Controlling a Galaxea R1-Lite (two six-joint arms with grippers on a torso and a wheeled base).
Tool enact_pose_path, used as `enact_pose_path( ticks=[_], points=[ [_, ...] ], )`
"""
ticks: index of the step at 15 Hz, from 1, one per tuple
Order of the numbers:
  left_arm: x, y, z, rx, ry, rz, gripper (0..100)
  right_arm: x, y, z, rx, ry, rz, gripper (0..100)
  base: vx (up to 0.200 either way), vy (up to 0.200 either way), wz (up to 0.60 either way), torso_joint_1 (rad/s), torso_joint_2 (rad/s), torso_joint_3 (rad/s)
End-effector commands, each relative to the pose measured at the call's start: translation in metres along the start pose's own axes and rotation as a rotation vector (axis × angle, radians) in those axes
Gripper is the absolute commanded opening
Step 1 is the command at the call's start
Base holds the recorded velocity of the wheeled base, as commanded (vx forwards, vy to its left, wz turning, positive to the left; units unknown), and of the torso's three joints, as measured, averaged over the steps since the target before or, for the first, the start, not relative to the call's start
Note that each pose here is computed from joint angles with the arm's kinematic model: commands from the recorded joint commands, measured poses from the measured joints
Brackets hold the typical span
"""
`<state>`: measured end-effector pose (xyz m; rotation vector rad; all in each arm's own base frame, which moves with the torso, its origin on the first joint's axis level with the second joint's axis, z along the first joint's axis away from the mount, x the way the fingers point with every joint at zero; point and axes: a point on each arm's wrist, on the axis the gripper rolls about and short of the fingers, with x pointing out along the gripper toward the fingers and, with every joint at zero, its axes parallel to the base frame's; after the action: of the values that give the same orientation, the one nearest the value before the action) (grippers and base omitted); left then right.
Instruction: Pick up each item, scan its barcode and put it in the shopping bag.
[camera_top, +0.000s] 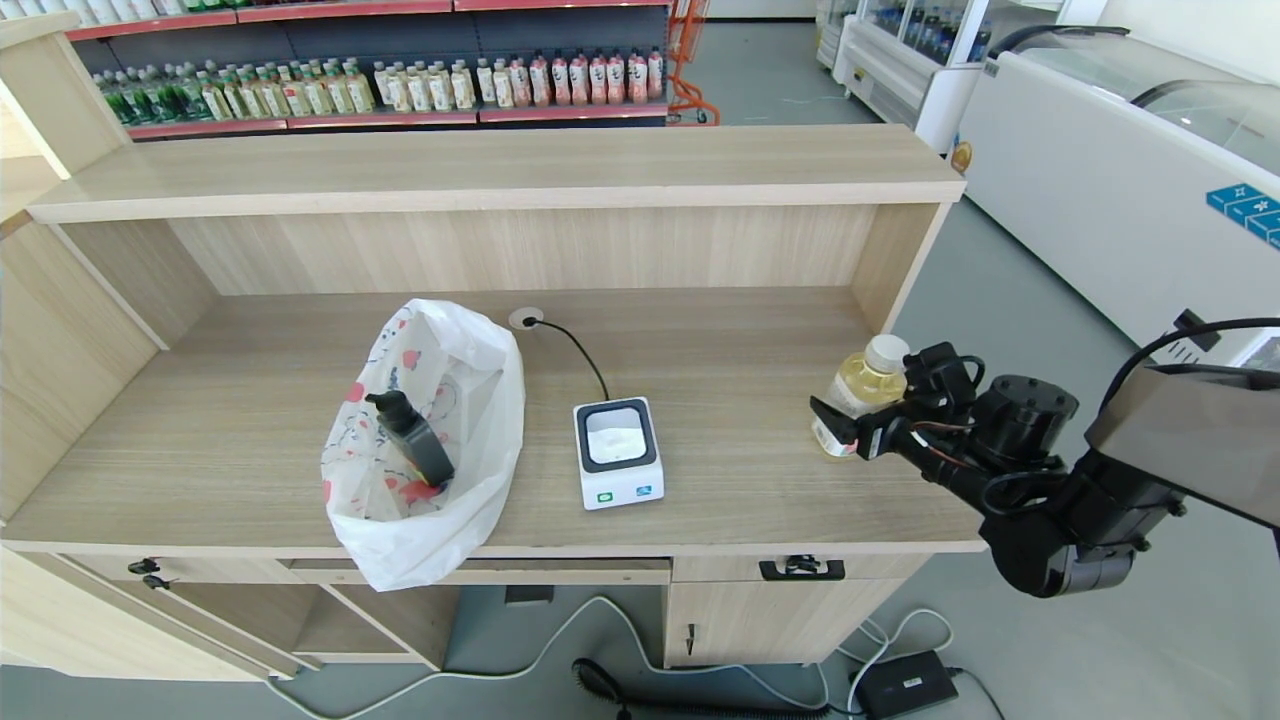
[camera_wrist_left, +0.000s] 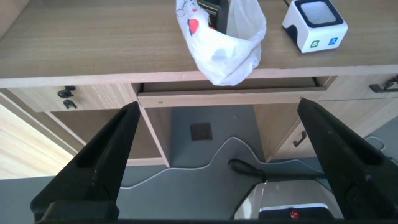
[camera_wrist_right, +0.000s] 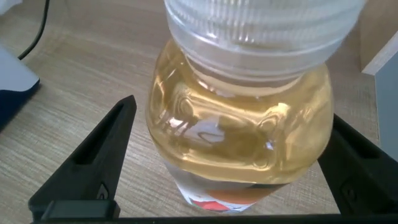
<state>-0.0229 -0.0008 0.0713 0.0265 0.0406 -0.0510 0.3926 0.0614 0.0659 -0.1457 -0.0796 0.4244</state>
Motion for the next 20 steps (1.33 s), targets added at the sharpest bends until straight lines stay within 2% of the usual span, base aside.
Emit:
enact_pose_path(
  ticks=[1, 5, 6, 11, 13, 17, 18, 20],
  points=[
    [0.0, 0.0, 0.0, 0.0, 0.0, 0.0, 100, 0.005, 0.0, -0.006, -0.001, 0.001, 0.002, 100, 0.0, 0.0, 0.0, 0.0, 0.0, 0.0],
    [0.0, 0.0, 0.0, 0.0, 0.0, 0.0, 100, 0.013, -0.001, -0.011, -0.008, -0.008, 0.003, 100, 0.0, 0.0, 0.0, 0.0, 0.0, 0.0],
    [0.0, 0.0, 0.0, 0.0, 0.0, 0.0, 100, 0.013, -0.001, -0.012, -0.012, -0.007, 0.003, 0, 0.0, 0.0, 0.0, 0.0, 0.0, 0.0],
    [0.0, 0.0, 0.0, 0.0, 0.0, 0.0, 100, 0.021, 0.001, -0.021, -0.045, -0.005, 0.009, 0, 0.0, 0.0, 0.0, 0.0, 0.0, 0.0],
    [0.0, 0.0, 0.0, 0.0, 0.0, 0.0, 100, 0.019, 0.002, -0.026, -0.096, 0.003, 0.017, 0, 0.0, 0.0, 0.0, 0.0, 0.0, 0.0],
    [0.0, 0.0, 0.0, 0.0, -0.001, 0.0, 100, 0.022, -0.002, -0.016, -0.109, -0.036, 0.022, 0, 0.0, 0.0, 0.0, 0.0, 0.0, 0.0],
    [0.0, 0.0, 0.0, 0.0, 0.0, 0.0, 100, 0.021, -0.006, 0.011, -0.067, -0.09, 0.009, 0, 0.0, 0.0, 0.0, 0.0, 0.0, 0.0],
    [0.0, 0.0, 0.0, 0.0, 0.0, 0.0, 100, 0.008, -0.01, 0.059, 0.002, -0.12, 0.009, 0, 0.0, 0.0, 0.0, 0.0, 0.0, 0.0]
  ],
)
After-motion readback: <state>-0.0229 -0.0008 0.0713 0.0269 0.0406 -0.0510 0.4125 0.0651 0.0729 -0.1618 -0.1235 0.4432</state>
